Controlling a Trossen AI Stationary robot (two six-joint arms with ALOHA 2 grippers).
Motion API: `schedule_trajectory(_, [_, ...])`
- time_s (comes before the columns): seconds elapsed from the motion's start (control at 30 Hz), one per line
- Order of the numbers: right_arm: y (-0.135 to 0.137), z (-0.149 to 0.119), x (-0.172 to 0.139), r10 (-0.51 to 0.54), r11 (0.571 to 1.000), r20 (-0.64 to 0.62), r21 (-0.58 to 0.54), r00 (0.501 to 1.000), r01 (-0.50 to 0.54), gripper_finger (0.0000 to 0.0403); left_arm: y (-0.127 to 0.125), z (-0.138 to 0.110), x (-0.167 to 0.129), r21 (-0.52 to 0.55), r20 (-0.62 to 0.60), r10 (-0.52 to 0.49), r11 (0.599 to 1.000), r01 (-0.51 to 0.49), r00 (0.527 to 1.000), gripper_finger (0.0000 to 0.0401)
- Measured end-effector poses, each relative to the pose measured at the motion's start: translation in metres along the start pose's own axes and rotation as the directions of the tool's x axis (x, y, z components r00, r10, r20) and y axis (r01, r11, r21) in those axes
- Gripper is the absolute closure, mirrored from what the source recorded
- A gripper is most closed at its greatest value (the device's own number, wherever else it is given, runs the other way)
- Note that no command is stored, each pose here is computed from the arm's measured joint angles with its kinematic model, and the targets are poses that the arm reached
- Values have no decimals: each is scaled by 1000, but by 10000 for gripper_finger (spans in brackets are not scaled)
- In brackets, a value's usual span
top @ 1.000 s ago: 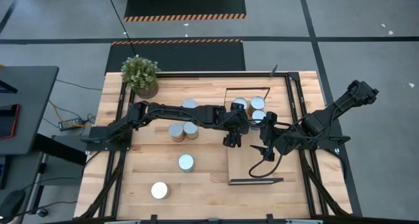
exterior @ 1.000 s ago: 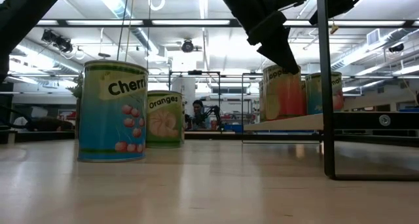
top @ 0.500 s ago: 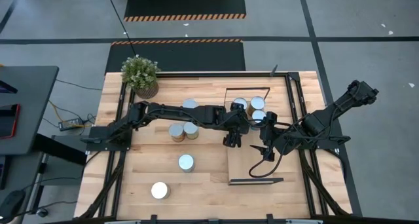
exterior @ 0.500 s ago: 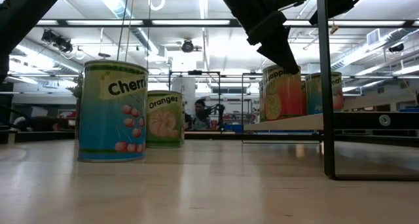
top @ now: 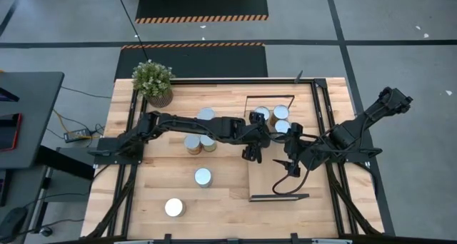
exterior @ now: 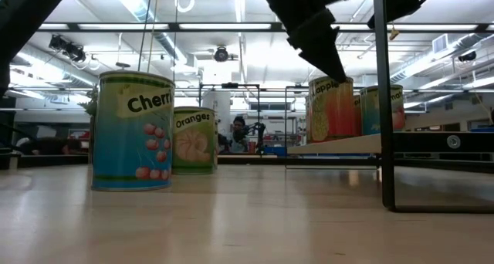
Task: Pick and place cans onto a shelf
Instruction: Put the canned pineapple on the shelf
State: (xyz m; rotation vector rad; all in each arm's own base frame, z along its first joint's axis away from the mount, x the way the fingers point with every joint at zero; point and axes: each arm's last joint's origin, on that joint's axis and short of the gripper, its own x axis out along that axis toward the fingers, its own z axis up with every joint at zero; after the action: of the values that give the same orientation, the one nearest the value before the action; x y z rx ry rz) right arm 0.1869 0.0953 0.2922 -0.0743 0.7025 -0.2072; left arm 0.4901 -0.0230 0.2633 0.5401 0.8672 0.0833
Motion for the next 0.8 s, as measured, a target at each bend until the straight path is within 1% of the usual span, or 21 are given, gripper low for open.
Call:
schedule_trajectory(0.17, [-2,-3,-6,2,1000,-5,3,1000,-2,24,7,5,-16,12,22,39,999,-39,999,2])
schedule_trajectory(0.2, [-3,-4,-8,-3,1000,-5,3,1000,3,24,7,4,-18,15,11,43,999,-43,999,2])
schedule_trajectory(0.3, [-5,-4,-13,-7,1000,14,21,1000,7,24,2,5,-23,45,-8,53,998,-53,999,2])
schedule_trajectory(0.4, [-6,-4,-15,-4,1000,25,23,1000,4,24,-5,6,-27,85,-14,43,996,-41,999,2])
schedule_trajectory(0.5, [-4,-4,-15,-16,1000,34,21,999,15,24,-15,3,-30,120,-64,-9,993,16,998,3])
schedule_trajectory(0.63, [6,-4,-3,-42,999,30,4,999,42,24,-28,-3,-34,100,-142,-45,993,60,989,3])
schedule_trajectory(0.73, [15,-5,9,-51,998,31,-41,998,52,24,-38,-7,-37,102,-199,-27,994,48,980,4])
schedule_trajectory(0.8, [18,-6,15,-103,992,40,-65,994,106,24,-45,-10,-38,108,-234,-9,994,35,972,7])
